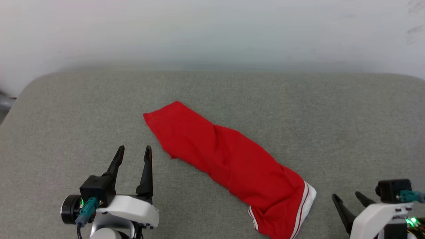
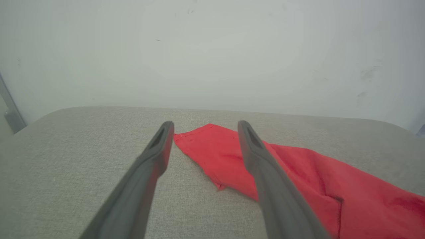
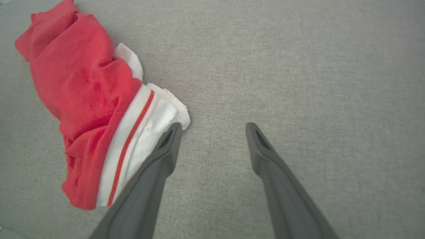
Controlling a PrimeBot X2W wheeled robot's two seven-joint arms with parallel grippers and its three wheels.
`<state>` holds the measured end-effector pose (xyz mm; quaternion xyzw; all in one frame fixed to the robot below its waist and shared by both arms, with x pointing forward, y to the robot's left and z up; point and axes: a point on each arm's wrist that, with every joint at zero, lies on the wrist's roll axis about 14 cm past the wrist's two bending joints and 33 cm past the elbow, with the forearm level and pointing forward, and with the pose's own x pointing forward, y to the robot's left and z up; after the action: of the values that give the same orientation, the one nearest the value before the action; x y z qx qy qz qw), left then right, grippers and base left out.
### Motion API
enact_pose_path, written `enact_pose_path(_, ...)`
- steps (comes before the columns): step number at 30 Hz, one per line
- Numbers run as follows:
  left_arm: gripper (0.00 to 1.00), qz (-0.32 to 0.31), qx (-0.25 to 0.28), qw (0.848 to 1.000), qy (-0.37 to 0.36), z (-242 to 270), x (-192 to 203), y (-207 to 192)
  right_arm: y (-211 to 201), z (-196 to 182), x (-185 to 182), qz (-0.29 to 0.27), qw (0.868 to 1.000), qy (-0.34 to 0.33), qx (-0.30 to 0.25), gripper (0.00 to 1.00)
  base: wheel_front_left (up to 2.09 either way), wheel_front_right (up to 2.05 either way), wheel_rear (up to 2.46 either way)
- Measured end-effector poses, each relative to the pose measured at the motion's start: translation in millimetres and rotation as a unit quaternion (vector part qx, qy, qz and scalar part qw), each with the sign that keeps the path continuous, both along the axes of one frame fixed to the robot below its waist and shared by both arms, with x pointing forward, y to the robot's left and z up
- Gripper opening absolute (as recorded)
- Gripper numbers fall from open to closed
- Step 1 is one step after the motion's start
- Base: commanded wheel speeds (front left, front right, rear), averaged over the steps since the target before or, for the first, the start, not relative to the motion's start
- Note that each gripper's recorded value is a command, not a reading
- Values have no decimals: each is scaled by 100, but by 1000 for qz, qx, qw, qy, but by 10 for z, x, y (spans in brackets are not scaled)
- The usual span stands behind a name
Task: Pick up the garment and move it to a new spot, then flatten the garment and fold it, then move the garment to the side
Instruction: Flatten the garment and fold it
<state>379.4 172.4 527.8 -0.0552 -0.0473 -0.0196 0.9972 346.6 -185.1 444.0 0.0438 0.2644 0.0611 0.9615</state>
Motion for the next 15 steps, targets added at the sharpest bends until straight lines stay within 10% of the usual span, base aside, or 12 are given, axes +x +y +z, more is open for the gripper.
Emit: enact_pose_path(15,100,4,-7,1000,25,-242,317,3,553,-668,242,145,978,148,-18,100,0,0,0)
